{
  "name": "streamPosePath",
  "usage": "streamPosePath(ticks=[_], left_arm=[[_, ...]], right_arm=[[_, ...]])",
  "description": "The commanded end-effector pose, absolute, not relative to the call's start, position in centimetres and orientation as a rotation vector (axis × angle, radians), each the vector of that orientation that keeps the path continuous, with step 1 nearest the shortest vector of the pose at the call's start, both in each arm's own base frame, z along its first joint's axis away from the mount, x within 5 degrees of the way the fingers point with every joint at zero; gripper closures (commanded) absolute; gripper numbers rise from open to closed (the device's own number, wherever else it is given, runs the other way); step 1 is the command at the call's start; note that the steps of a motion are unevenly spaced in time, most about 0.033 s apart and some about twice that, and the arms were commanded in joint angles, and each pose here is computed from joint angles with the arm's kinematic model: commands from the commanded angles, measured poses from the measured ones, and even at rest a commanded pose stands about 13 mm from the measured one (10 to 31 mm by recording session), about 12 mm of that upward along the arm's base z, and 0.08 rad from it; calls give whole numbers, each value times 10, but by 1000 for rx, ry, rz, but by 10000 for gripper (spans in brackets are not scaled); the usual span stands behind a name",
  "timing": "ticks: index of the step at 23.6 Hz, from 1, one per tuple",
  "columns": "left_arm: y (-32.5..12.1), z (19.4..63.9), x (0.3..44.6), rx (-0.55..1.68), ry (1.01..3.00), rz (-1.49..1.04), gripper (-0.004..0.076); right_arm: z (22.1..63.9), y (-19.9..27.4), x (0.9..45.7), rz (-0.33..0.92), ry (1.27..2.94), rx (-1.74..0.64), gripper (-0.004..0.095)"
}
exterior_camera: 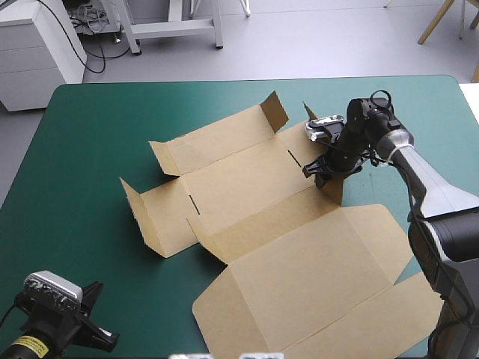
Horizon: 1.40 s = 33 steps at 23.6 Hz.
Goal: Fold the box
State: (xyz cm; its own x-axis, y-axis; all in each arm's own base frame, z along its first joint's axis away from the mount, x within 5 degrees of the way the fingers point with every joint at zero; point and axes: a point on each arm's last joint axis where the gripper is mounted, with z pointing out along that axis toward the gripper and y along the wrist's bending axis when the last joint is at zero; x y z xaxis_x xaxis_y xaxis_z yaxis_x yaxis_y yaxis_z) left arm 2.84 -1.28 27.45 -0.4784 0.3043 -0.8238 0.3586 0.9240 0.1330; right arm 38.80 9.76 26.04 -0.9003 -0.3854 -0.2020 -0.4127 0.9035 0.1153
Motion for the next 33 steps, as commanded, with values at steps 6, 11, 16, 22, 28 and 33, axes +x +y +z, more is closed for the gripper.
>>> streamPosePath(ticks=[6,11,16,22,28,33], left_arm=[[-14,287,31,440,2030,-90,734],[-14,287,31,440,2030,-90,734],[-14,287,31,440,2030,-90,734],[-14,287,31,440,2030,-90,734],[-14,287,31,440,2030,-90,734],[-14,287,31,440,2030,-90,734]], right_arm=[[278,96,381,228,2838,-636,483],[278,96,381,225,2831,-660,901],[278,96,381,215,2807,-743,927],[290,100,400,120,2519,-895,927],[306,132,407,32,1952,-1446,927],[304,168,393,-131,1724,-1773,928]])
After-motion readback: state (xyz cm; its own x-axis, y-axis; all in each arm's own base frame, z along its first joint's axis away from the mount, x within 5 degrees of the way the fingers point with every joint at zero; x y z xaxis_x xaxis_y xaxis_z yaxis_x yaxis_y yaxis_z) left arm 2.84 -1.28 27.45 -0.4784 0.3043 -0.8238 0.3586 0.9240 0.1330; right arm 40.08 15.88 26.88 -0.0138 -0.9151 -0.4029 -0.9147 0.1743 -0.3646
